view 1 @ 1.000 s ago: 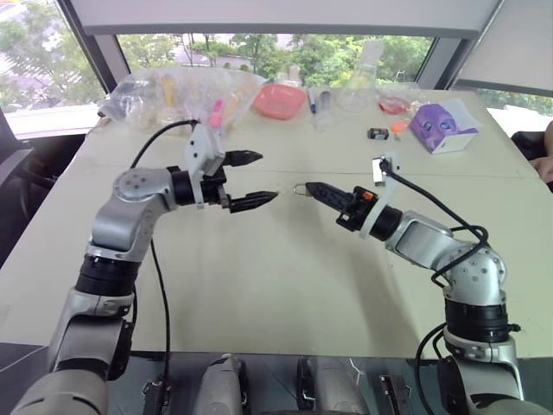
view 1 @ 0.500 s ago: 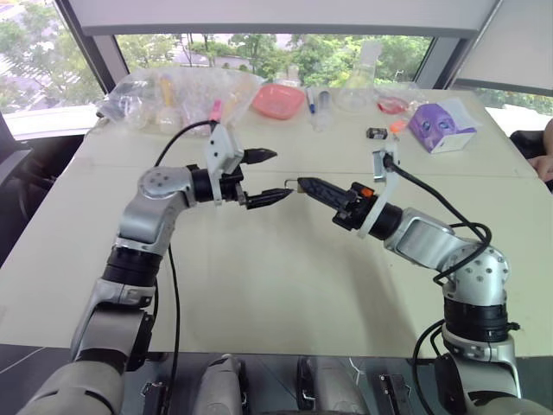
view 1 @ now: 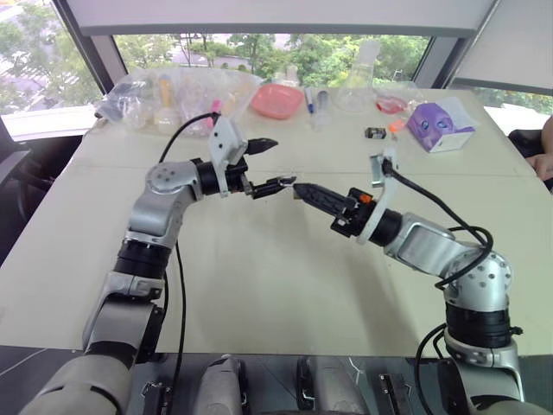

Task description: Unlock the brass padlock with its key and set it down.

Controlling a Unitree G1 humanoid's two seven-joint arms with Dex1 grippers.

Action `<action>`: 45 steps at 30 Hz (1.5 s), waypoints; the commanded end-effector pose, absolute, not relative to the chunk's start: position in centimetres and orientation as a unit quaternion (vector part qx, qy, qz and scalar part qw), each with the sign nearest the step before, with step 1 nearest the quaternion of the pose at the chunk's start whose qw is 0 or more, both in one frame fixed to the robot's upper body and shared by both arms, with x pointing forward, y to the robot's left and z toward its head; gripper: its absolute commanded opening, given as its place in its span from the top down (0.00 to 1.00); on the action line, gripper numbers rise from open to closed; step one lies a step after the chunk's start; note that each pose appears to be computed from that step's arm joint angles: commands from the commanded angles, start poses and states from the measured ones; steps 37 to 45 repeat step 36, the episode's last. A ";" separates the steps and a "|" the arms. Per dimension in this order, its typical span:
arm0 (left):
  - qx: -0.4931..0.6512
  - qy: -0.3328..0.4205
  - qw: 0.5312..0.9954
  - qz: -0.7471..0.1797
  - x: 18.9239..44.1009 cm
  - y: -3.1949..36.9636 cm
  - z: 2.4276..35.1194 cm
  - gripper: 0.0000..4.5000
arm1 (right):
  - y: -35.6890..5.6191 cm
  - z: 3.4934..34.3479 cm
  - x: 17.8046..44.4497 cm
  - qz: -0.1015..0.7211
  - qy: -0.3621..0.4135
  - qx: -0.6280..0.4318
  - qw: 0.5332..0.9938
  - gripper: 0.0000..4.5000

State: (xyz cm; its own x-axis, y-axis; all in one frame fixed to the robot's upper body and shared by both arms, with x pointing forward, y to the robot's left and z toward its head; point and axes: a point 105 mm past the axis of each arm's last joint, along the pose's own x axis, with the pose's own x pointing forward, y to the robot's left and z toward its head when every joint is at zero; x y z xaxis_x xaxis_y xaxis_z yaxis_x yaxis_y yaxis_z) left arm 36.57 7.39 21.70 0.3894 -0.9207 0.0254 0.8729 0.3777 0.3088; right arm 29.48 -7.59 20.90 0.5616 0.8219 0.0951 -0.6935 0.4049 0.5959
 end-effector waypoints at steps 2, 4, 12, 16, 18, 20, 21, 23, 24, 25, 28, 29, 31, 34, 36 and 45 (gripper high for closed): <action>0.140 -0.078 0.832 -0.531 36.1 9.6 21.0 0.01 | -8.8 21.4 30.7 0.419 0.092 0.314 0.847 1.00; 0.138 -0.055 0.835 -0.529 35.9 10.5 20.1 0.01 | -9.2 20.4 31.3 0.397 0.113 0.311 0.856 1.00; 0.081 0.043 0.830 -0.550 31.4 12.9 18.1 0.01 | -9.2 14.4 34.0 0.303 0.241 0.361 0.848 1.00; 0.051 0.047 0.837 -0.542 30.3 13.1 18.5 0.00 | -9.6 12.0 35.0 0.262 0.281 0.340 0.858 0.89; 0.048 0.053 0.846 -0.528 30.3 13.1 18.2 0.00 | -10.1 11.1 35.3 0.244 0.296 0.312 0.869 0.70; 0.036 0.052 0.851 -0.521 30.2 13.0 18.1 0.00 | -9.8 11.7 35.0 0.269 0.291 0.295 0.870 0.46; 0.033 0.052 0.853 -0.518 30.1 13.0 18.0 0.00 | -9.7 12.0 34.8 0.277 0.287 0.284 0.872 0.35; 0.029 0.053 0.855 -0.515 30.0 12.9 17.9 0.00 | -9.8 12.3 34.7 0.283 0.282 0.268 0.877 0.10; 0.026 0.053 0.856 -0.514 29.8 12.8 17.9 0.00 | -10.1 12.3 34.6 0.282 0.281 0.255 0.881 0.01; 0.024 0.053 0.857 -0.513 29.7 12.7 17.9 0.00 | -10.9 12.4 34.2 0.278 0.281 0.215 0.893 0.01; 0.020 0.053 0.859 -0.509 29.4 12.8 17.9 0.00 | -14.4 13.2 32.9 0.256 0.271 0.085 0.924 0.01; 0.019 0.054 0.860 -0.507 29.4 12.9 17.9 0.00 | -15.3 13.5 32.5 0.252 0.267 0.062 0.928 0.01; 0.017 0.056 0.861 -0.505 29.2 13.1 17.9 0.00 | -16.7 14.3 31.7 0.258 0.250 0.028 0.933 0.01; 0.010 0.063 0.869 -0.491 29.3 13.6 17.5 0.00 | -18.0 16.0 30.0 0.289 0.196 0.016 0.937 0.01; 0.006 0.064 0.872 -0.485 29.3 13.8 17.4 0.00 | -18.0 16.4 29.2 0.307 0.174 0.001 0.936 0.01; 0.006 0.064 0.872 -0.485 29.3 13.8 17.4 0.00 | -18.0 16.4 29.2 0.307 0.174 0.001 0.936 0.01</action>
